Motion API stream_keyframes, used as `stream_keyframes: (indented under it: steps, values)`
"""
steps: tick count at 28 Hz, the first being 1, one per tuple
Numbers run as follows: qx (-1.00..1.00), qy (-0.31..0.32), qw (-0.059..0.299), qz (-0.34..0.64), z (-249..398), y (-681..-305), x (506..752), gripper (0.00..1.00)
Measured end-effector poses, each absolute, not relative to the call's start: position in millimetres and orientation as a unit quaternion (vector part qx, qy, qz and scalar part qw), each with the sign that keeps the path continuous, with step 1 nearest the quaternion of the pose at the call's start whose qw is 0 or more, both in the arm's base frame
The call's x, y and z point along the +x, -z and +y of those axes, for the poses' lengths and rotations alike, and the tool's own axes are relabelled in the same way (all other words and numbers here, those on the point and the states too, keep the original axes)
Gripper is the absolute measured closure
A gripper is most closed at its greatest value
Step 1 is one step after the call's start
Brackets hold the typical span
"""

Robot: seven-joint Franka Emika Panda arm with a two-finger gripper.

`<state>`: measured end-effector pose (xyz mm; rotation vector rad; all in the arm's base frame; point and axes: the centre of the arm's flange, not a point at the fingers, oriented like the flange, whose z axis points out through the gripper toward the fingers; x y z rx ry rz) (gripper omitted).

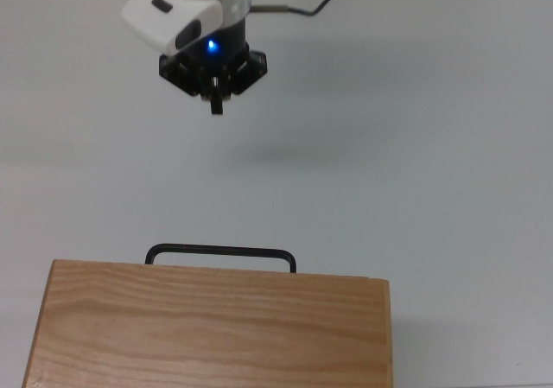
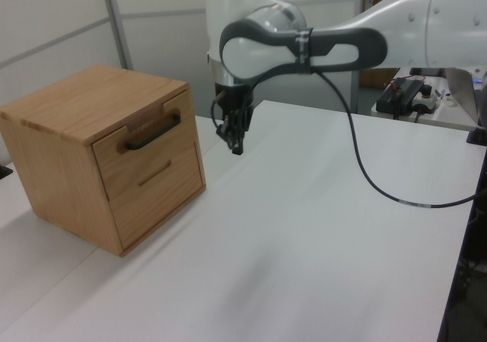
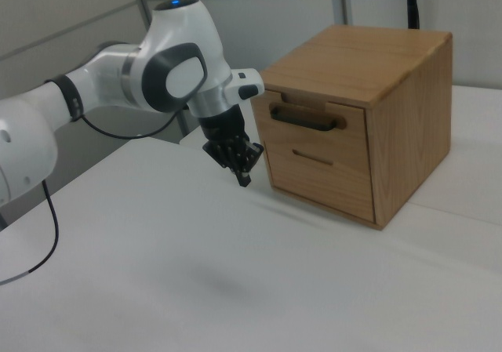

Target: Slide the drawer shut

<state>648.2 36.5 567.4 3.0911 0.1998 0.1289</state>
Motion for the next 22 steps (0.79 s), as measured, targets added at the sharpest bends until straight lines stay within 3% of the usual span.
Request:
stream_keyframes:
  steps: [22]
  values:
    - [0.997, -0.013, 0.024, 0.069, 33, -593, 565, 0.99]
